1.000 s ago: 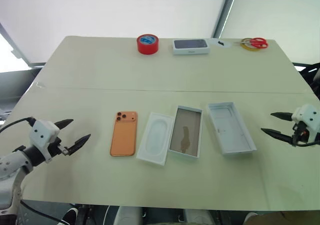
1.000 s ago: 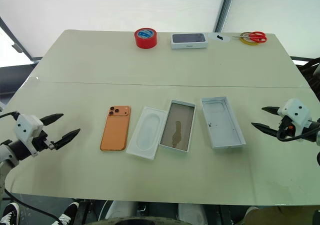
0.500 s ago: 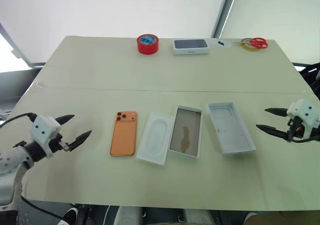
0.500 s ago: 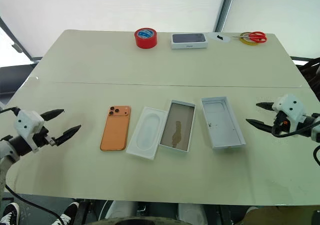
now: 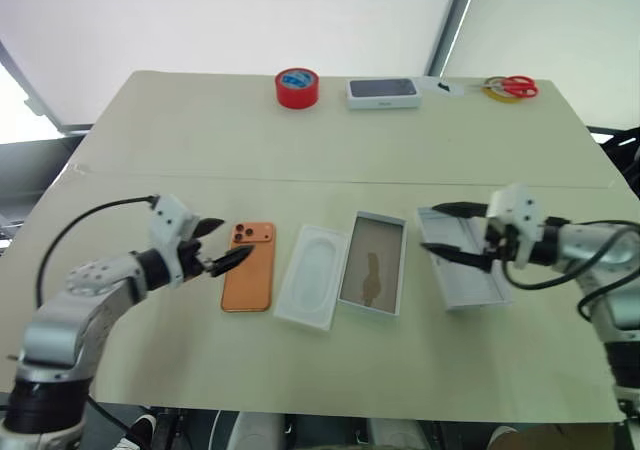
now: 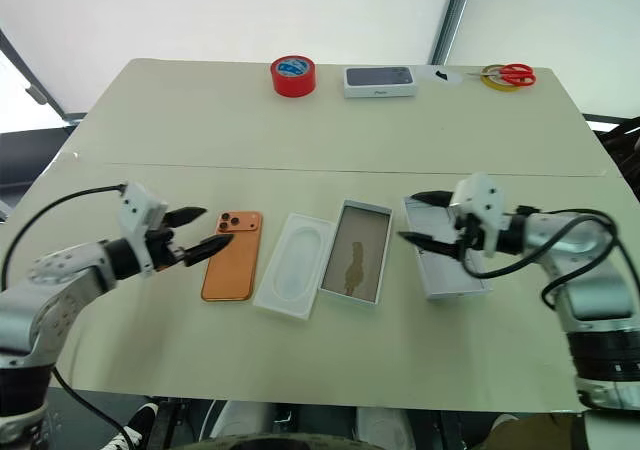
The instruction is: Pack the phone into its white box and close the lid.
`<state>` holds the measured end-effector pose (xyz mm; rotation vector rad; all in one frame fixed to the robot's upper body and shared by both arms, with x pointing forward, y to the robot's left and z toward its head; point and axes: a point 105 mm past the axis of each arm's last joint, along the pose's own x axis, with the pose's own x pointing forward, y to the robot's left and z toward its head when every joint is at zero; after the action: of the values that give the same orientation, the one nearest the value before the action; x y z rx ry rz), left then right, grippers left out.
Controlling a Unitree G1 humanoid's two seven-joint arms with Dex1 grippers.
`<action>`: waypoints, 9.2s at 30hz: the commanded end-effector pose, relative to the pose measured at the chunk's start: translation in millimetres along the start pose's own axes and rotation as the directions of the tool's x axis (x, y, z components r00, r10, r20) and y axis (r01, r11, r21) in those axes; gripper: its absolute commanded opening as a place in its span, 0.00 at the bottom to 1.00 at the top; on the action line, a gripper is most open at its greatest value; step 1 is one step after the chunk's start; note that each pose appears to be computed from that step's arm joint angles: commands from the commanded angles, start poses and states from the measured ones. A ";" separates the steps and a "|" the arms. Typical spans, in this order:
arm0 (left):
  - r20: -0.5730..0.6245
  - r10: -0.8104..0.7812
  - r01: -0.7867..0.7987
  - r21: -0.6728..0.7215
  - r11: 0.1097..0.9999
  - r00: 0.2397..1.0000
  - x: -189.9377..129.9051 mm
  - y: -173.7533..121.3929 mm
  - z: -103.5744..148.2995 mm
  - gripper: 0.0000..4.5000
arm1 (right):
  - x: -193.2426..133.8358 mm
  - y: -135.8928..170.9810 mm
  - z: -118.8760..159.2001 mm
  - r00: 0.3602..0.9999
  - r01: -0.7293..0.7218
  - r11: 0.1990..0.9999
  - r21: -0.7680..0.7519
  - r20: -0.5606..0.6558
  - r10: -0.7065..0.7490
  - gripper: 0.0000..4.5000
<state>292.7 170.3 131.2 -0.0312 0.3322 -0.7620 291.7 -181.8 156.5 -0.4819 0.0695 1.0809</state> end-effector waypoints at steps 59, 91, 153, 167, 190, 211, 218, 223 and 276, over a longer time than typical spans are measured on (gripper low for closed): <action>-0.129 -0.203 0.072 -0.647 0.759 0.971 61.4 -27.9 -2.1 0.01 | 12.5 32.0 9.5 0.992 -0.124 0.992 -0.031 0.034 0.125 0.79; 0.132 -0.023 0.095 -0.575 0.812 0.991 78.2 -19.9 68.0 0.00 | 96.3 47.7 -9.2 0.965 -0.260 0.952 -0.159 -0.082 0.250 0.01; 0.280 -0.097 -0.023 0.394 0.919 0.955 12.2 -22.4 33.0 0.64 | 126.3 -8.8 0.8 0.997 -0.013 0.955 -0.295 -0.080 -0.011 0.01; 0.406 0.007 -0.142 0.304 0.942 0.914 3.9 -9.4 47.1 0.64 | 119.5 17.9 20.2 0.971 -0.237 0.947 -0.215 -0.066 0.228 0.01; 0.412 0.023 -0.171 0.327 0.929 0.911 9.5 -8.4 47.8 0.64 | 110.3 37.5 19.6 0.925 -0.379 0.890 -0.255 -0.133 0.356 0.01; 0.098 0.212 -0.158 -0.392 0.906 0.972 -67.0 37.9 -14.5 0.64 | 165.4 21.6 66.0 0.987 -0.116 0.947 -0.299 0.071 0.144 0.01; -0.064 0.166 -0.176 -0.457 0.872 0.984 -66.1 24.7 -50.6 0.64 | 196.6 66.4 52.3 0.963 -0.268 0.874 -0.406 -0.076 0.260 0.01; -0.079 0.102 -0.128 -0.487 0.864 0.992 -53.1 12.6 -54.0 0.64 | 201.7 82.0 39.1 0.929 -0.369 0.791 -0.489 -0.194 0.314 0.01; 0.132 -0.143 0.192 -0.780 0.595 0.981 -1.7 1.9 -31.8 0.01 | 177.3 37.3 70.8 0.984 -0.163 0.932 -0.323 0.009 0.176 0.00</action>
<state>279.5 175.1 91.2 -0.9566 0.6512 -0.7305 334.2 10.2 130.7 -0.8097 -0.0145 1.2880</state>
